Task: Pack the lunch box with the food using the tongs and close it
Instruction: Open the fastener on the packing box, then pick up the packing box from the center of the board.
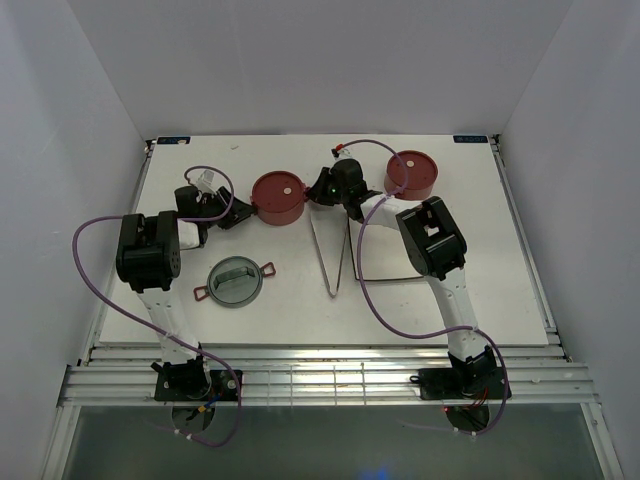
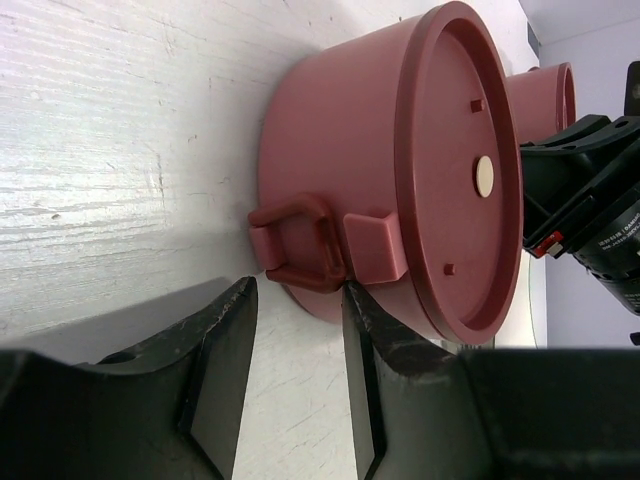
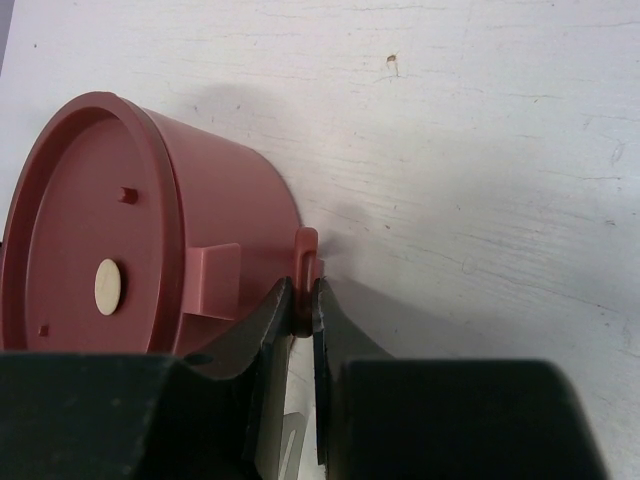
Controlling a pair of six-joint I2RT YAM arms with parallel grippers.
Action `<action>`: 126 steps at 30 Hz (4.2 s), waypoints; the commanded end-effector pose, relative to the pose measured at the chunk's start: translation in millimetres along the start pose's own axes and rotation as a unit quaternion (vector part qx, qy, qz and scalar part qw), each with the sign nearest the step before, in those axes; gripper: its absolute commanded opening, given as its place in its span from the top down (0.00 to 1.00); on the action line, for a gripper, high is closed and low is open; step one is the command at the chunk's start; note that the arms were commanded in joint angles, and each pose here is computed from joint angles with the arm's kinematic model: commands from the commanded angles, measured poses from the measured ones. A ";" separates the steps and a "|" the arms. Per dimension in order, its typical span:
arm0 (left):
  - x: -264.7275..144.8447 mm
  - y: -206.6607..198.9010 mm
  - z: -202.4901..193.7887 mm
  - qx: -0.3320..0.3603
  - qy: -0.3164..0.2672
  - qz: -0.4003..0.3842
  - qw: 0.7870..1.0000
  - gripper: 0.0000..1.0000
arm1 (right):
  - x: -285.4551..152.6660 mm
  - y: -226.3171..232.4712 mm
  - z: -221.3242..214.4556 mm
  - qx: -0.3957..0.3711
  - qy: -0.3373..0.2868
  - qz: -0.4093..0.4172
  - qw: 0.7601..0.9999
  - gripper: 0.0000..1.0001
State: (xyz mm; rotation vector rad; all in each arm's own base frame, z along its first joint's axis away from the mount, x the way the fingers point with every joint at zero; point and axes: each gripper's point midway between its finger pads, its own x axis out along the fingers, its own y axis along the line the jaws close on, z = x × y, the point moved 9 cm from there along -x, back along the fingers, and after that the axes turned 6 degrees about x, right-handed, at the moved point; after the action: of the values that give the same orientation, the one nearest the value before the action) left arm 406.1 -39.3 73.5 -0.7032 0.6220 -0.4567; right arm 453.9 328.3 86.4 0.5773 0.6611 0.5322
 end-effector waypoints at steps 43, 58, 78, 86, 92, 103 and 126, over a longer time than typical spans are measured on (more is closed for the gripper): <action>-67.1 -73.2 76.0 0.009 -0.124 0.140 0.982 0.29 | -58.1 21.2 102.1 -0.094 -0.024 0.047 0.994 0.45; -60.5 -206.7 -7.3 0.128 -0.084 0.125 0.980 0.02 | -183.7 -54.5 187.6 -0.038 -0.117 -0.165 0.979 0.24; -86.4 -267.4 -132.8 0.300 -0.069 0.100 0.946 0.02 | -213.7 -180.0 222.9 0.046 -0.108 -0.272 0.955 0.31; -68.8 -269.3 -147.6 0.311 -0.017 0.081 0.947 0.02 | -198.4 -194.3 204.2 0.052 -0.085 -0.250 0.963 0.37; -78.1 -270.0 -142.0 0.306 -0.045 0.076 0.948 0.02 | -193.7 -200.5 190.0 0.066 -0.064 -0.248 0.964 0.41; -82.1 -267.0 -139.7 0.299 -0.065 0.078 0.949 0.02 | -190.1 -210.5 173.2 0.083 -0.045 -0.259 0.961 0.50; -88.1 -262.9 -133.9 0.293 -0.091 0.100 0.946 0.02 | -150.9 -187.6 210.2 0.079 -0.082 -0.218 0.969 0.92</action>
State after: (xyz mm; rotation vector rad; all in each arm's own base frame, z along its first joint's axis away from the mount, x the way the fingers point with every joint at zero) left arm 208.3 -232.7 199.6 -0.0692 0.3981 -0.3731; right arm 536.9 20.5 143.3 0.5428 0.7287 -0.0274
